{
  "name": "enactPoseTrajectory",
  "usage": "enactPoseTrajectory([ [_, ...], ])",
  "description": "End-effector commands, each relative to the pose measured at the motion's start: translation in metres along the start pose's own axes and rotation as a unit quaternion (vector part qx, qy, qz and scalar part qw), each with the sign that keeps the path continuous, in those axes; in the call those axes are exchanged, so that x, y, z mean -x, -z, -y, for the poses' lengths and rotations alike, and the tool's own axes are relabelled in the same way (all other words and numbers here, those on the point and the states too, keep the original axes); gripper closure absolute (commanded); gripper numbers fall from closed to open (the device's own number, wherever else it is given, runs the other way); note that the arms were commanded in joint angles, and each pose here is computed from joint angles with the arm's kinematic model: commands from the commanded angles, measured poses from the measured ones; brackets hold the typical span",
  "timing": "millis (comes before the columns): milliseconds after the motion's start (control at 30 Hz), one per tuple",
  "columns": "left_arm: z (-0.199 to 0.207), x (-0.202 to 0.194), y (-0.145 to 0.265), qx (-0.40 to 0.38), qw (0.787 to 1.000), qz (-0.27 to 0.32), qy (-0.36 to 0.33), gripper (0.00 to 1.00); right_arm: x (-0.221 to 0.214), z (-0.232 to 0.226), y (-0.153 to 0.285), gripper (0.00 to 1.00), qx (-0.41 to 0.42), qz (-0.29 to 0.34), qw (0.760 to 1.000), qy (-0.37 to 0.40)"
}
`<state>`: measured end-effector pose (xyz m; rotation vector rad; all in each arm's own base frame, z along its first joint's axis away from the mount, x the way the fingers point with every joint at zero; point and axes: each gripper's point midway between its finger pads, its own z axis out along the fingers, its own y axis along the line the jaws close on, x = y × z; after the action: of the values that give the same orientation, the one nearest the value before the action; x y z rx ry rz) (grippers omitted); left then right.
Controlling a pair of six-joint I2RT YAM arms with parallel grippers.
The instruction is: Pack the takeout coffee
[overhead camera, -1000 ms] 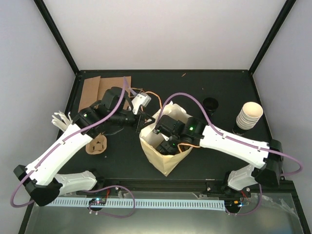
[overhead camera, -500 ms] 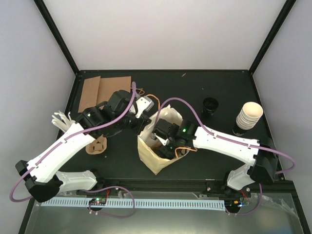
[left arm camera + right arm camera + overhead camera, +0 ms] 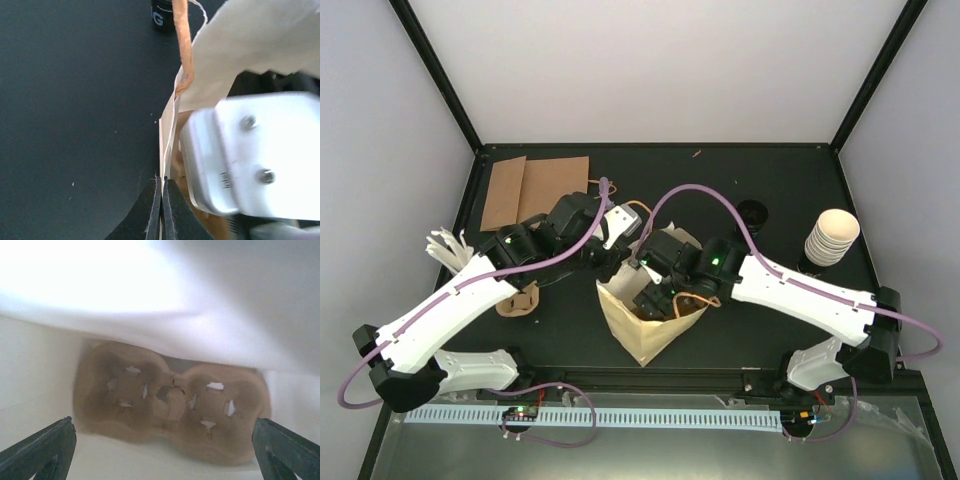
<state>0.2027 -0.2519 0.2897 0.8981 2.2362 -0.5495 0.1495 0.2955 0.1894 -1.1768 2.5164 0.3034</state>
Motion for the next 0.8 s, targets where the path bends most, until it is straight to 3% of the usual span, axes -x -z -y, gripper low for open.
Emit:
enactPoseTrajectory([
  [0,-0.002,0.001,0.006,0.013,1.0,0.006,-0.016,0.98,0.034,0.006,0.04,0.02,-0.016,0.077,0.997,-0.01],
  [333,-0.002,-0.003,0.011,0.014,1.0,0.007,-0.017,0.98,0.055,0.032,0.08,0.04,-0.074,0.161,0.983,-0.055],
  [633,-0.007,-0.002,0.019,0.029,0.999,0.014,-0.027,0.98,0.073,0.056,0.168,0.04,-0.088,0.322,0.934,-0.126],
  [767,-0.009,0.002,0.023,0.037,0.998,0.028,-0.038,0.99,0.065,0.064,0.188,0.04,-0.081,0.364,0.915,-0.155],
])
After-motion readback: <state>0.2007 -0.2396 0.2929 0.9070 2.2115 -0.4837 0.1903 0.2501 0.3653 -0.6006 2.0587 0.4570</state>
